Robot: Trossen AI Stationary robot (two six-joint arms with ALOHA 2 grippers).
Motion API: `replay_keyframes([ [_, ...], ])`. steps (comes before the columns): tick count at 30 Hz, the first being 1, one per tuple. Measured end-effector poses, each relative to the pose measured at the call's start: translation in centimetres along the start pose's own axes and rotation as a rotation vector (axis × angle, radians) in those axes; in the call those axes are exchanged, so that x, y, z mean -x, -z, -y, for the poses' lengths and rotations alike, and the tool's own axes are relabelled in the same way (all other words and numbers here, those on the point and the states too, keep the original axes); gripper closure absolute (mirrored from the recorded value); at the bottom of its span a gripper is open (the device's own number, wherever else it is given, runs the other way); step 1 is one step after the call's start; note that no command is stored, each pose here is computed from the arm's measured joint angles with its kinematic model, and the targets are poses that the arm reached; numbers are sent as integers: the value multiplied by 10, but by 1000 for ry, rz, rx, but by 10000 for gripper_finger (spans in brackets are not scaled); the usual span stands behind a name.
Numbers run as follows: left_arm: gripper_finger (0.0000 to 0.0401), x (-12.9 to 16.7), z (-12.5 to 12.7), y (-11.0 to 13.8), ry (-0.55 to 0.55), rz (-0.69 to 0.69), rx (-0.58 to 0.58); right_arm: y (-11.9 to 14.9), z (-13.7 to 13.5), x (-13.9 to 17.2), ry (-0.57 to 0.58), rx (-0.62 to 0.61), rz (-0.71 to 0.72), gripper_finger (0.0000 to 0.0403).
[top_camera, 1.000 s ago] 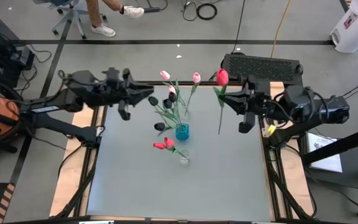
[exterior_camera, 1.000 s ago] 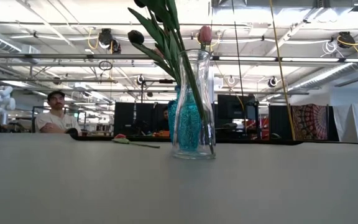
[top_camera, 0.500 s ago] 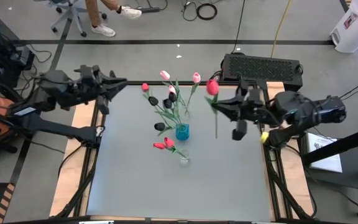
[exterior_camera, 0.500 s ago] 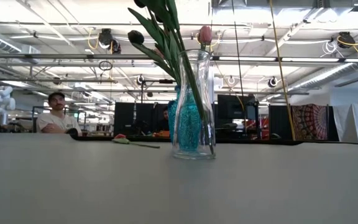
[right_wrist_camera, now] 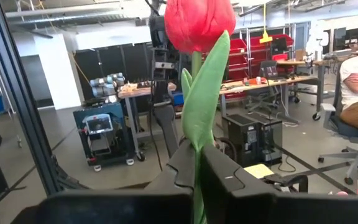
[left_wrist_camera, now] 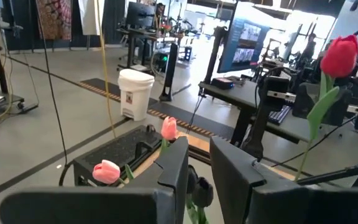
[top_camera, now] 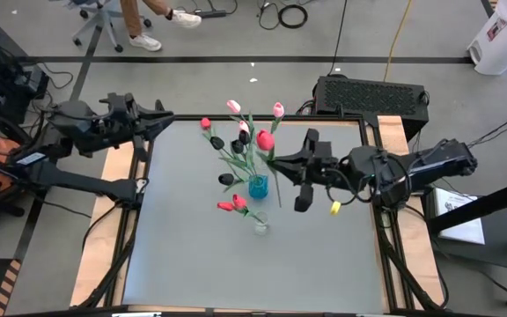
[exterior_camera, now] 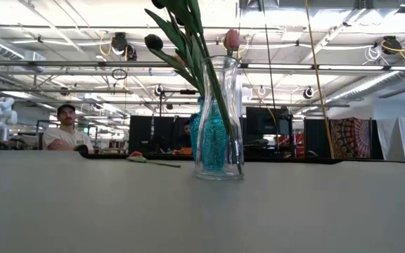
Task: Sort flowers into vase by color
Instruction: Put the bottom red tulip into the bottom transparent vase
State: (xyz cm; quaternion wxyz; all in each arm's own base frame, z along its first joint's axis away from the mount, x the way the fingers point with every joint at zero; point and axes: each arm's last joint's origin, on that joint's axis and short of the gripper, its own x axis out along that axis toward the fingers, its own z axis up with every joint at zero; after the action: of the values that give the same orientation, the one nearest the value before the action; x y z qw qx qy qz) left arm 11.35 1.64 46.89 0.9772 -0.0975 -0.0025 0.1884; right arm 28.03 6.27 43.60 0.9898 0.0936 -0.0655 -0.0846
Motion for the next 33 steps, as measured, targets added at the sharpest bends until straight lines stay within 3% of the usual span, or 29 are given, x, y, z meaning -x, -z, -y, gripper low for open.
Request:
replay_keyframes([
  [11,328,-2,1,1,-1,-5,2,19,3,1,8,25,-54,402],
  [23,328,-2,1,1,14,-8,27,32,37,66,37,-55,-27,402],
  [33,328,-4,2,1,13,-9,29,69,54,88,-4,-173,187,402],
])
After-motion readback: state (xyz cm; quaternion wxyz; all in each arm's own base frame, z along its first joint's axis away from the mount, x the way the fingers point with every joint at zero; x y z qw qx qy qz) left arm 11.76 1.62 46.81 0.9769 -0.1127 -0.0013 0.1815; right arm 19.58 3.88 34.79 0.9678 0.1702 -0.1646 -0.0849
